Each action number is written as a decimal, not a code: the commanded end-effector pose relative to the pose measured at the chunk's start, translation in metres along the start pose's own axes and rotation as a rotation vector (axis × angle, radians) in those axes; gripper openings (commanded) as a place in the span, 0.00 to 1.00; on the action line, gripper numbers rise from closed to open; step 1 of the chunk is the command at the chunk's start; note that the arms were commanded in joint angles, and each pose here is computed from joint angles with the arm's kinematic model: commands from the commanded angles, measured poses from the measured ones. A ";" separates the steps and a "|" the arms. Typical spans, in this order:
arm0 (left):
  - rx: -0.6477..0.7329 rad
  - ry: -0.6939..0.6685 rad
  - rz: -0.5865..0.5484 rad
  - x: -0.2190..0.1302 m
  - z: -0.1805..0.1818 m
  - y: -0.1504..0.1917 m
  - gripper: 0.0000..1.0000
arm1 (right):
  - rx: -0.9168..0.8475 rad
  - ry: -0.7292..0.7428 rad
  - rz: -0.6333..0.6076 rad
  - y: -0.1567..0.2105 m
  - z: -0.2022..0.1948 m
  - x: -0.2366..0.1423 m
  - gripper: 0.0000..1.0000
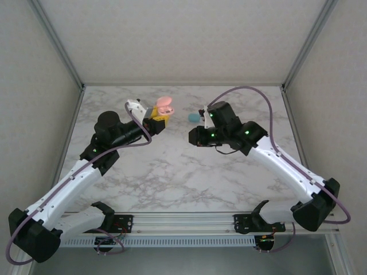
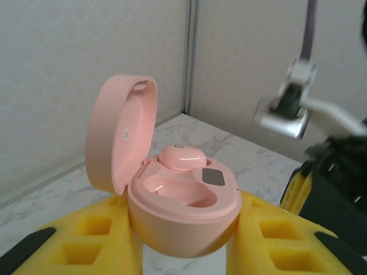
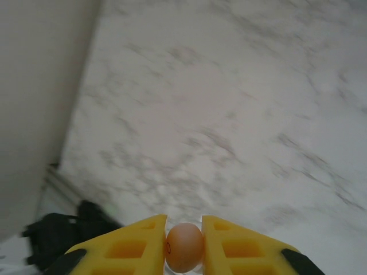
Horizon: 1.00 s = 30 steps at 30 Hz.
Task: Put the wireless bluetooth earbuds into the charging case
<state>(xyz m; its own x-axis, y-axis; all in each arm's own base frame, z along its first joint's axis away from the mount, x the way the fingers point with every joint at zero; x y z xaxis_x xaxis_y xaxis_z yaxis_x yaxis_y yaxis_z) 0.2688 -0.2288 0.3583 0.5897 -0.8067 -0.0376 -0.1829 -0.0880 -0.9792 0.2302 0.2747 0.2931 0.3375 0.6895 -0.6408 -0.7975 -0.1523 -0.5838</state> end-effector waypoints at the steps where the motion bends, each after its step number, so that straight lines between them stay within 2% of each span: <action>1: 0.031 0.081 -0.028 0.004 -0.012 0.000 0.22 | -0.042 -0.183 -0.123 -0.032 0.043 -0.030 0.21; 7: 0.073 0.139 -0.025 0.009 -0.022 0.010 0.22 | -0.094 -0.346 -0.219 -0.063 0.080 -0.049 0.21; 13: 0.098 0.171 0.008 0.013 -0.029 0.018 0.23 | -0.116 -0.400 -0.240 -0.079 0.092 -0.042 0.21; 30: 0.106 0.174 0.014 0.011 -0.033 0.015 0.22 | -0.092 -0.335 -0.220 -0.084 0.079 -0.018 0.22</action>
<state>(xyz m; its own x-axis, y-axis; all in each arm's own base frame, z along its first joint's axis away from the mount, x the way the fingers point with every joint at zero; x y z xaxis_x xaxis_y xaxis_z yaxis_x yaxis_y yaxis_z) 0.2536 -0.2555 0.3370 0.4681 -0.8819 -0.0562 -0.1417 -0.0122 -0.9898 0.2448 0.3315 0.3827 0.2684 0.9066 -0.3257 -0.6893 -0.0555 -0.7224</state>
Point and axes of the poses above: each hand's point on the last joint's axis, 136 mm out from that joint toward the fingers, its own x axis out along the fingers, its own z axis along the line the jaws close on, y = z × x, the point moved 2 cm from there along -x, back along the fingers, and after that the axes turned 9 degrees about -x, right-handed, at the moved point
